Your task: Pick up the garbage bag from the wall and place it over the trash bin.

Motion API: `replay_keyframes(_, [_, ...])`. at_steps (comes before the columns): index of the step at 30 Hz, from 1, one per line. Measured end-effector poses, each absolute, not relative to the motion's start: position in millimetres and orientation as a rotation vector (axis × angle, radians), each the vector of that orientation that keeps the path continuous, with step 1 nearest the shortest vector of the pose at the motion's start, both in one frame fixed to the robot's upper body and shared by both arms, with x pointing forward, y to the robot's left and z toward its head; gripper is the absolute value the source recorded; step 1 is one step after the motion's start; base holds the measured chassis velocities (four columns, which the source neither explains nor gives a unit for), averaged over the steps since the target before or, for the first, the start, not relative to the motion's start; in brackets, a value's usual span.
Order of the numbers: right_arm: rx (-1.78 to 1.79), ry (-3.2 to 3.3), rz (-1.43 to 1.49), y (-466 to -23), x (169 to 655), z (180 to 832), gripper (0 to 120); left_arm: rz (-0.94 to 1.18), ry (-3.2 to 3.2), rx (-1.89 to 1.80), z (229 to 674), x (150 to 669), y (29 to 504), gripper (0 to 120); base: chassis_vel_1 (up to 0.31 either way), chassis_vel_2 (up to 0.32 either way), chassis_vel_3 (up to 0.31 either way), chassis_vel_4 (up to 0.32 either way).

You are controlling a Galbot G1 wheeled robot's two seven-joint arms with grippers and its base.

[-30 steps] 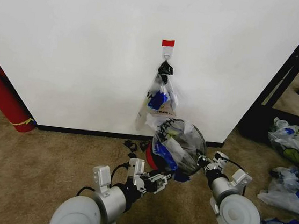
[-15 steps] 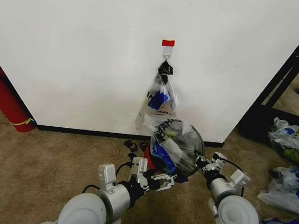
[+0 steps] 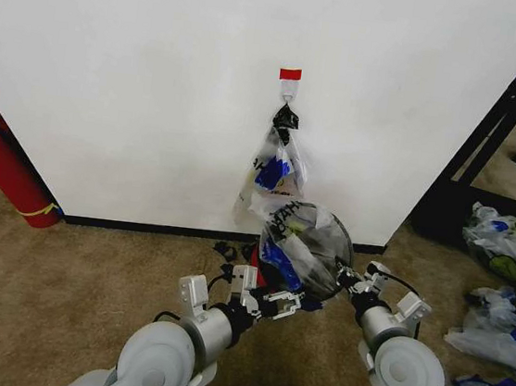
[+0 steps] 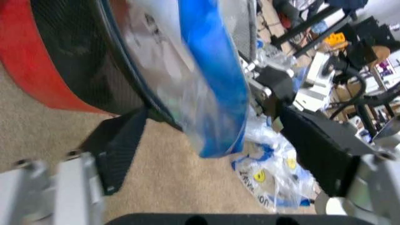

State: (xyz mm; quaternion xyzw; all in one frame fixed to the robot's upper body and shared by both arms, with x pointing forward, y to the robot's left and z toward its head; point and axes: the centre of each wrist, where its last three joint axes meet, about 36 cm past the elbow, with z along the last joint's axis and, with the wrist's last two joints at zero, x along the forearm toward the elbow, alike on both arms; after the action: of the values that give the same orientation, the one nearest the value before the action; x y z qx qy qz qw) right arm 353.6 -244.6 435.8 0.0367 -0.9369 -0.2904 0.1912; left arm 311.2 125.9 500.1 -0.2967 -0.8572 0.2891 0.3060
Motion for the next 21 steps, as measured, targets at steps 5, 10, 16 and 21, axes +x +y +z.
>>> replay_keyframes(5, [0.108,-2.629,-0.813,-244.9,353.8,435.3,0,0.750,-2.276,-0.785,502.5,309.2,128.0,61,0.000,0.000,0.000,0.000])
replay_keyframes(10, [0.109,-2.630,-0.815,-245.6,355.0,435.1,0,0.748,-2.293,-0.781,505.4,310.3,131.0,45,0.000,0.000,0.000,0.000])
replay_keyframes(16, [0.100,-2.632,-0.817,-245.2,355.1,433.7,0,0.765,-2.300,-0.767,503.2,313.9,127.6,27,0.000,0.000,0.000,0.000])
replay_keyframes(21, [0.098,-2.624,-0.821,-245.1,354.4,431.8,0,0.756,-2.303,-0.752,500.2,306.0,132.0,12,0.000,0.000,0.000,0.000])
